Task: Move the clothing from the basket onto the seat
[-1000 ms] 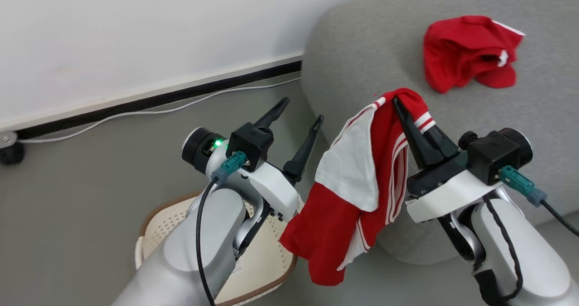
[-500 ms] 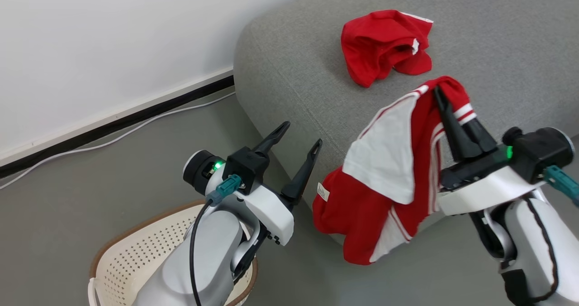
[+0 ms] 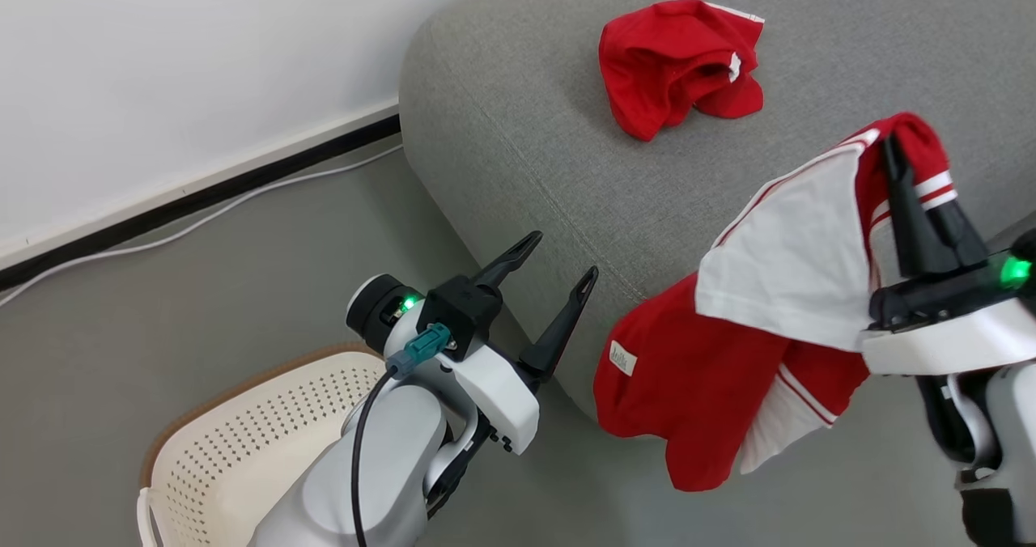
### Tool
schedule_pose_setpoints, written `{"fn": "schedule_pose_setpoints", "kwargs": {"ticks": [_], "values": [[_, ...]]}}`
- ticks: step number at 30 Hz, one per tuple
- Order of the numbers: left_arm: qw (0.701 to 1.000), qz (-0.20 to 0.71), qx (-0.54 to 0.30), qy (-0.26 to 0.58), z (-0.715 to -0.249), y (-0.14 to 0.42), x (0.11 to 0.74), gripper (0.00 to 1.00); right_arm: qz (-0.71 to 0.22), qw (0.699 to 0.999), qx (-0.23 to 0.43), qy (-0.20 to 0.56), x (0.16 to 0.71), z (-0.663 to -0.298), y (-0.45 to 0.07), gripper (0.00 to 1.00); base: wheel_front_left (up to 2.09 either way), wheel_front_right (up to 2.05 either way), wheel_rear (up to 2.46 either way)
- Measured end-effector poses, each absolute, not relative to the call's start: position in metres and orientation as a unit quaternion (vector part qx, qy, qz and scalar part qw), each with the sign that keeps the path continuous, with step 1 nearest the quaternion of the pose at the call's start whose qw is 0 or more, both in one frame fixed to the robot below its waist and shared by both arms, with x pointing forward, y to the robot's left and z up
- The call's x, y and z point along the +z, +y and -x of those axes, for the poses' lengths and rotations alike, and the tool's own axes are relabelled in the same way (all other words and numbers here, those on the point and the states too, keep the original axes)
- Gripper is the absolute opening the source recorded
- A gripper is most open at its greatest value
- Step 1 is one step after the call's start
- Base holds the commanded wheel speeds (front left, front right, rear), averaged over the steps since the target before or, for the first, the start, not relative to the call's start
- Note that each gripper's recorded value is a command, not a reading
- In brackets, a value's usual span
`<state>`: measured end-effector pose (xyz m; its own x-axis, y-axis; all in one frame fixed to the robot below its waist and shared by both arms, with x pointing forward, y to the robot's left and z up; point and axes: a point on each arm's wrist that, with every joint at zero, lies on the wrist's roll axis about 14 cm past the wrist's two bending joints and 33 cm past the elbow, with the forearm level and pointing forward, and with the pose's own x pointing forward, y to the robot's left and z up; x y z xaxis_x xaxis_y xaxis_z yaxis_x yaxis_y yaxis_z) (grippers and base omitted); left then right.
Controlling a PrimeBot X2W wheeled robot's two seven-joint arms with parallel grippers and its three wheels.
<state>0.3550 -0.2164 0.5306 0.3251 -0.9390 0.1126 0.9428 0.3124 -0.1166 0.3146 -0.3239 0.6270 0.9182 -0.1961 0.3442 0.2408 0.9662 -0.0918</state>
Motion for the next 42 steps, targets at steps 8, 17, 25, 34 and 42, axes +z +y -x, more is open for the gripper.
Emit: {"fn": "schedule_pose_setpoints", "kwargs": {"ticks": [8, 17, 25, 34, 42], "values": [[0.803, 0.094, -0.588, 0.015, -0.356, -0.220, 0.508, 1.00, 0.113, 0.964, -0.146, -0.190, 0.659, -0.323, -0.360, 0.00, 0.00, 0.00, 0.00], [0.804, 0.106, -0.584, 0.040, -0.371, -0.223, 0.477, 1.00, 0.196, 0.942, -0.187, -0.201, 0.711, -0.356, -0.415, 0.00, 0.00, 0.00, 0.00], [0.803, 0.107, -0.583, 0.061, -0.389, -0.222, 0.444, 1.00, 0.229, 0.927, -0.230, -0.190, 0.729, -0.395, -0.458, 0.00, 0.00, 0.00, 0.00], [0.808, 0.105, -0.573, 0.085, -0.408, -0.210, 0.405, 1.00, 0.265, 0.906, -0.272, -0.188, 0.752, -0.448, -0.500, 0.00, 0.00, 0.00, 0.00], [0.818, 0.101, -0.555, 0.116, -0.418, -0.192, 0.370, 1.00, 0.310, 0.883, -0.310, -0.169, 0.762, -0.480, -0.529, 0.00, 0.00, 0.00, 0.00]]}}
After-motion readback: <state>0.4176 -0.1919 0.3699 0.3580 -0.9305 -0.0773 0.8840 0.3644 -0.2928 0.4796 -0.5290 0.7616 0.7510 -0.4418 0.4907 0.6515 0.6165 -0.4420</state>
